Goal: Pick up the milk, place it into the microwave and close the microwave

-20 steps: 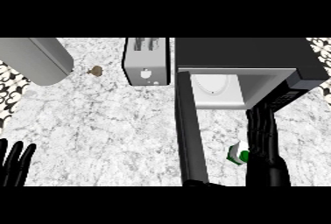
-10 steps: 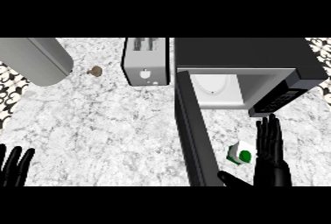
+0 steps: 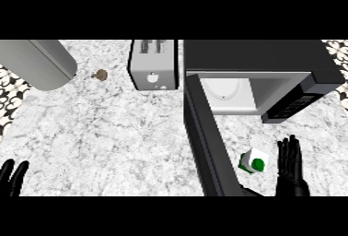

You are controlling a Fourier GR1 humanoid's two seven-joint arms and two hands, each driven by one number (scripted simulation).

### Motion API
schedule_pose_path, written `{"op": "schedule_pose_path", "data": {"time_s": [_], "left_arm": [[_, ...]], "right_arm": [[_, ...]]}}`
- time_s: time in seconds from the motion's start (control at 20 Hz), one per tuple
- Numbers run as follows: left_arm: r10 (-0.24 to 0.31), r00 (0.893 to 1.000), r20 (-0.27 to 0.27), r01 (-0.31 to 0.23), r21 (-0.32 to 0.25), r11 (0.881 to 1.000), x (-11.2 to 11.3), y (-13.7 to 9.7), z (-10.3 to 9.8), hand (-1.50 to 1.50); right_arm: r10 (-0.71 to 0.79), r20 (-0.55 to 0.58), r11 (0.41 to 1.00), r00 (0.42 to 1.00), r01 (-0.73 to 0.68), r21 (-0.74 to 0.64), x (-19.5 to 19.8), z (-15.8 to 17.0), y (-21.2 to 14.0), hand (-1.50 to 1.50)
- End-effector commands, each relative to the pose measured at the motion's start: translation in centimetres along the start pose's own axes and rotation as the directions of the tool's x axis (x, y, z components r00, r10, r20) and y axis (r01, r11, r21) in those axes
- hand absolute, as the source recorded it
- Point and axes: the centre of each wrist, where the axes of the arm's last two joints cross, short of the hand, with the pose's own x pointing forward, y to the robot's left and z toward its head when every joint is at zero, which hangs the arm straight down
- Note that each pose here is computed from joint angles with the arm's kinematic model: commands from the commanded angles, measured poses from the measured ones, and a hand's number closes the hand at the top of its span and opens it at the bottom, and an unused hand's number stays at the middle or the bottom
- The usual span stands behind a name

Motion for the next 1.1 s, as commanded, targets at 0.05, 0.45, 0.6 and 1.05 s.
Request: {"op": "schedule_pose_path", "data": {"time_s": [0.05, 0.45, 0.6, 1.05], "left_arm": [[0.008, 1.000, -0.001, -0.008, 0.009, 1.000, -0.3, 1.2, 1.4, -1.50], [0.004, 1.000, -0.017, -0.004, -0.019, 1.000, 0.2, 0.1, 1.9, -1.50], [0.016, 1.000, 0.007, -0.016, -0.006, 1.000, 1.0, -0.5, 1.6, -1.50], [0.016, 1.000, -0.001, -0.016, -0.012, 1.000, -0.2, 1.4, 1.0, -1.50]], "right_arm": [[0.009, -0.002, 0.999, 1.000, -0.009, 0.035, -1.0, 2.2, -0.3, -1.50], [0.031, 0.036, 0.997, 0.999, -0.034, 0.075, -5.6, 1.9, -3.6, -1.50], [0.039, 0.023, 0.998, 0.999, -0.040, 0.047, -5.0, -0.6, -1.1, -1.50], [0.154, -0.052, 0.985, 0.987, -0.157, -0.069, -10.1, -2.2, -4.5, -1.50]]}}
